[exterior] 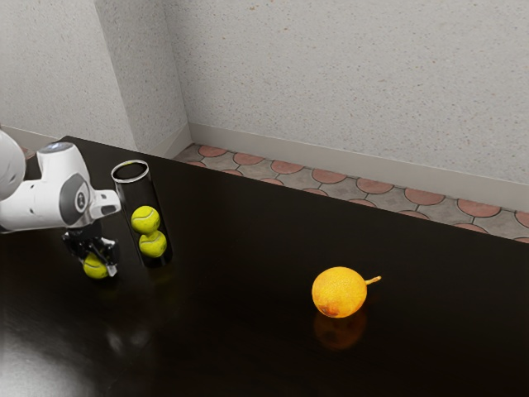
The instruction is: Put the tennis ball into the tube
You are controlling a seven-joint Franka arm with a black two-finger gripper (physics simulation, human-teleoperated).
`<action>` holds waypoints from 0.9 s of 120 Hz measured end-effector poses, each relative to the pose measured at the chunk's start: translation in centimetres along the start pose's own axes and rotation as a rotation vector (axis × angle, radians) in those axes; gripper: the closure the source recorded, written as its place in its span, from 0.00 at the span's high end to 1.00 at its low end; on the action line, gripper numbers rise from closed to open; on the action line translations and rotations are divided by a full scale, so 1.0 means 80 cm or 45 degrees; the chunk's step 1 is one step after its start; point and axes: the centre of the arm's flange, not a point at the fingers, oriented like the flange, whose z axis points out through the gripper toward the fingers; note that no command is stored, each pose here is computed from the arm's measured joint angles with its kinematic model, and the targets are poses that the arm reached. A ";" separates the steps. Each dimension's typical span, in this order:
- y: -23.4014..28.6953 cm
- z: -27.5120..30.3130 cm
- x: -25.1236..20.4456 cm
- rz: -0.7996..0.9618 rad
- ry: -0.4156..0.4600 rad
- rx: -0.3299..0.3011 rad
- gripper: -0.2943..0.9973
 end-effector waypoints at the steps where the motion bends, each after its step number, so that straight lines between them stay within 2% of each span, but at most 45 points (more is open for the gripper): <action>1: 0.000 -0.001 0.000 -0.001 0.001 0.000 0.57; 19: 0.000 -0.030 -0.001 0.030 0.023 0.006 0.55; 33: 0.000 -0.083 -0.002 0.037 0.065 -0.020 0.55; 59: -0.020 -0.242 0.047 0.037 0.152 0.004 0.52; 76: 0.007 -0.318 0.079 0.092 0.197 0.032 0.52; 87: 0.041 -0.341 0.106 0.145 0.194 0.047 0.52; 108: 0.086 -0.341 0.133 0.203 0.152 0.037 0.51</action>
